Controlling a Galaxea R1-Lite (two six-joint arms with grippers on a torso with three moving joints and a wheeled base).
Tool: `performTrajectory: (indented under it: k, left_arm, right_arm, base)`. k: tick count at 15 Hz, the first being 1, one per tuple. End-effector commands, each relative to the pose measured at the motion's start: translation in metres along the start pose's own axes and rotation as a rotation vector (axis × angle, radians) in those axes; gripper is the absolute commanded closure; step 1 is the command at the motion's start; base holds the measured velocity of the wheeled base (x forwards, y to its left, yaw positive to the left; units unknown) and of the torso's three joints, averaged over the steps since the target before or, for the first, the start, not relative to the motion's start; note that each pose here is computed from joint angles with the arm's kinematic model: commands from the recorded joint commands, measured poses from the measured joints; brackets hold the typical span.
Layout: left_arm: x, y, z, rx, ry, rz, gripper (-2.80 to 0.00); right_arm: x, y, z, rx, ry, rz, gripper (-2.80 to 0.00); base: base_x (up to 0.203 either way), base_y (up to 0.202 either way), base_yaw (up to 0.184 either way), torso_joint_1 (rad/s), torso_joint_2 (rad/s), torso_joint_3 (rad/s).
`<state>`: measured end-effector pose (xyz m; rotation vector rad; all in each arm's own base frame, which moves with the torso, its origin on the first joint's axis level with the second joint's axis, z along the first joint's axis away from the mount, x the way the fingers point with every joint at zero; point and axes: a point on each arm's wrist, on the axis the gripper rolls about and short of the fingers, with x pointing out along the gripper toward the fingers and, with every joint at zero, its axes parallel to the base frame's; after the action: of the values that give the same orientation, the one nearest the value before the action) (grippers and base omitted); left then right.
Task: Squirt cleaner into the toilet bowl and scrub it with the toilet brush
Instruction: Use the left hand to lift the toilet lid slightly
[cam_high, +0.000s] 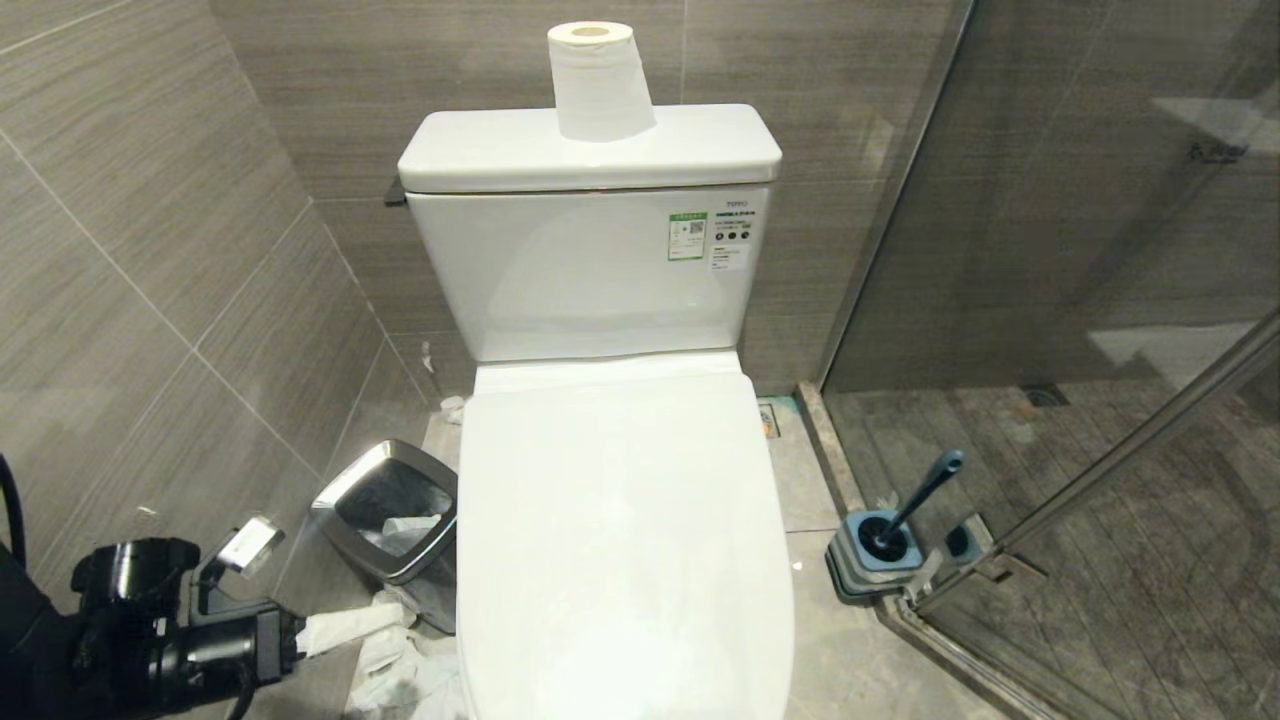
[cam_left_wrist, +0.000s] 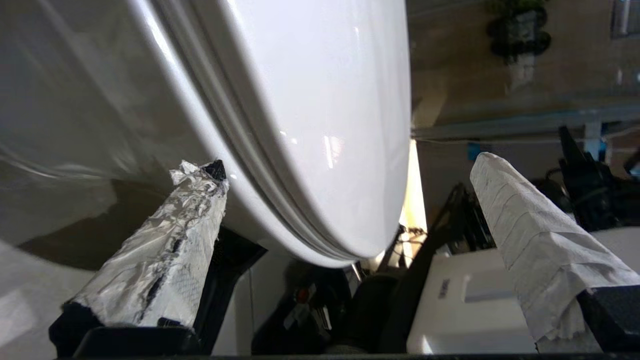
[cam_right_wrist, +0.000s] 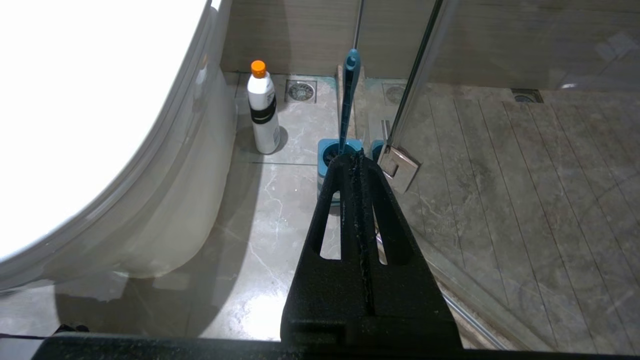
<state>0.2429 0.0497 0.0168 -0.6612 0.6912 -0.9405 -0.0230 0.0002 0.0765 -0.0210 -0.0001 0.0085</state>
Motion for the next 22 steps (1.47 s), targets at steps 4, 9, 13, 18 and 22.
performTrajectory:
  k: [4,9,13,18,22]
  left_arm:
    - [0.021,-0.014,-0.011,0.016,0.084,-0.067,-2.80]
    - [0.040,-0.009,-0.014,0.020,0.148,-0.045,-2.80]
    - [0.046,-0.001,-0.009,0.046,0.157,-0.016,-2.80]
    - [0.051,-0.001,-0.011,0.043,0.178,-0.016,-2.80]
    - [0.054,0.000,-0.013,0.041,0.188,-0.014,-2.80]
  right_arm:
    - [0.000,0.000,0.000,0.000,0.000,0.001,0.00]
    - [0.000,0.000,0.000,0.000,0.000,0.001,0.00]
    - [0.000,0.000,0.000,0.000,0.000,0.001,0.00]
    - [0.000,0.000,0.000,0.000,0.000,0.001,0.00]
    - [0.000,0.000,0.000,0.000,0.000,0.001,0.00]
  base:
    - [0.000,0.000,0.000,0.000,0.00,0.000]
    - [0.000,0.000,0.000,0.000,0.00,0.000]
    - [0.000,0.000,0.000,0.000,0.00,0.000]
    - [0.000,0.000,0.000,0.000,0.00,0.000]
    - [0.000,0.000,0.000,0.000,0.00,0.000]
